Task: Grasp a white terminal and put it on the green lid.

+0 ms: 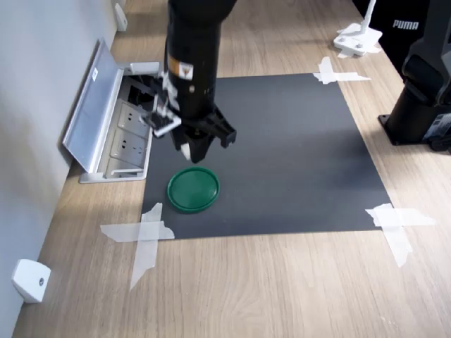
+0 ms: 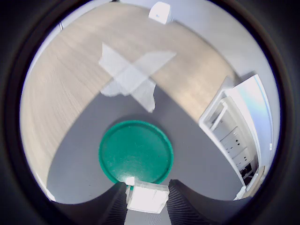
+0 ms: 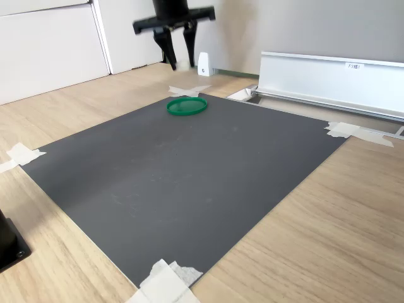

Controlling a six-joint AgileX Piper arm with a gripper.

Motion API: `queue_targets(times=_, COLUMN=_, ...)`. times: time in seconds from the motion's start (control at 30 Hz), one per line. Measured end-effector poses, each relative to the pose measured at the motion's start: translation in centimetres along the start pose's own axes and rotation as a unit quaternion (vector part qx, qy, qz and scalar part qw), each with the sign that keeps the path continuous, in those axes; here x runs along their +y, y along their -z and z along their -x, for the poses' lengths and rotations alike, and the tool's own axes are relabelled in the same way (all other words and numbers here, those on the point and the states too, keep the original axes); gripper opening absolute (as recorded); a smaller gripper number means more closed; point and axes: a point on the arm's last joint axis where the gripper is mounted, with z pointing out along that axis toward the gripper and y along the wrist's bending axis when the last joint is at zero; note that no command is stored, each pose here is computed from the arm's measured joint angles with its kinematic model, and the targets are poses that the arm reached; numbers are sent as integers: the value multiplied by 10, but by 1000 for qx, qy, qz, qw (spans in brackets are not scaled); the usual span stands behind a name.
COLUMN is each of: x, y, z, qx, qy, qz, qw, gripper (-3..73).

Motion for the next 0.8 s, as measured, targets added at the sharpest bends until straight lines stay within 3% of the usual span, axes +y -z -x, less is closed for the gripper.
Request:
queue_targets(times=0.2, x=3, y=-31, z=0, qx=29, qy=4, qz=18, qw=999, gripper=328)
queue_targets(times=0.7, x=6, y=-52, z=2, qx=35, qy=32, qz=35, qw=998, gripper=328)
queue_targets(times=0.8, x=6, y=-55, z=2, qx=38, qy=32, qz=37, qw=998, gripper=358)
